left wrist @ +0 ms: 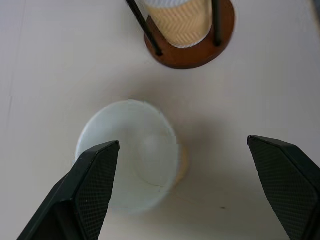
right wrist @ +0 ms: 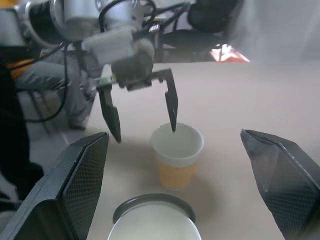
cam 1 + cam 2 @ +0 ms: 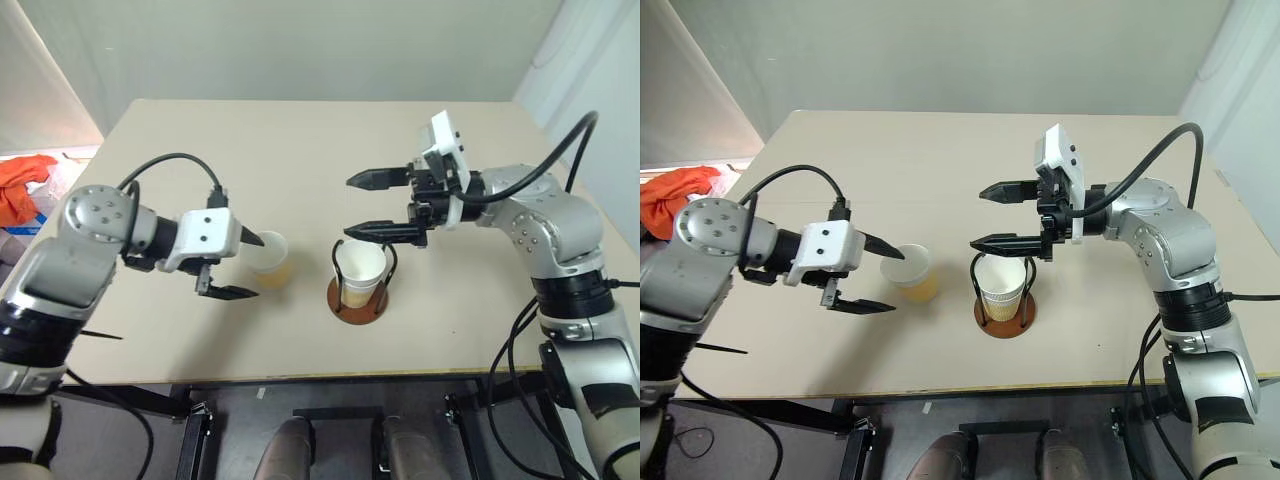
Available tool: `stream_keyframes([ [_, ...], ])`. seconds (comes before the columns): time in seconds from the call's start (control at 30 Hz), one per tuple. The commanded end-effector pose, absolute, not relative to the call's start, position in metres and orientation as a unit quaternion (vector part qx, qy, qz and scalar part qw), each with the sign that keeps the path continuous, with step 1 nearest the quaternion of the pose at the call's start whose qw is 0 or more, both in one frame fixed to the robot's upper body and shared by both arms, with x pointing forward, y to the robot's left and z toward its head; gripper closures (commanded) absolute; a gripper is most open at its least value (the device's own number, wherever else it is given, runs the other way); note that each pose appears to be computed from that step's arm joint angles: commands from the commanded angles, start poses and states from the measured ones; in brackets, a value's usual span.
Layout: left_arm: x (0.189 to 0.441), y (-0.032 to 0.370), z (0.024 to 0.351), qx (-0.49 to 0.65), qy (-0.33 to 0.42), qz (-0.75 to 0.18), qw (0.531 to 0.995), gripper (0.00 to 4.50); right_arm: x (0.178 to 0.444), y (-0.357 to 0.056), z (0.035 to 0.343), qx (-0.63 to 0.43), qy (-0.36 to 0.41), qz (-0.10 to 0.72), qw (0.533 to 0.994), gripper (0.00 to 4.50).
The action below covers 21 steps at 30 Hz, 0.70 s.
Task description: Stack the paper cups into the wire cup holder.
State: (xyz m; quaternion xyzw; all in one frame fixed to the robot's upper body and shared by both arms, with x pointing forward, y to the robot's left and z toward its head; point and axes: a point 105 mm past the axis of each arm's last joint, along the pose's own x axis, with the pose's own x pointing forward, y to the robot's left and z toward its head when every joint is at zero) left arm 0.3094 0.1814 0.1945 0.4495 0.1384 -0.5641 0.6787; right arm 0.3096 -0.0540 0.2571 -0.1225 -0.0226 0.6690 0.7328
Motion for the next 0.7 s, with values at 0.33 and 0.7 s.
stream_keyframes([
  [0.33, 0.325, 0.168, 0.18, 0.517, 0.13, -0.566, 0.629, 0.57, 0.298, -0.058, 0.268, -0.118, -0.043, 0.653, 0.747, 0.0],
  [0.7, 0.325, 0.167, 0.192, 0.521, 0.119, -0.588, 0.607, 4.21, 0.257, -0.101, 0.269, -0.107, -0.048, 0.663, 0.739, 0.0],
])
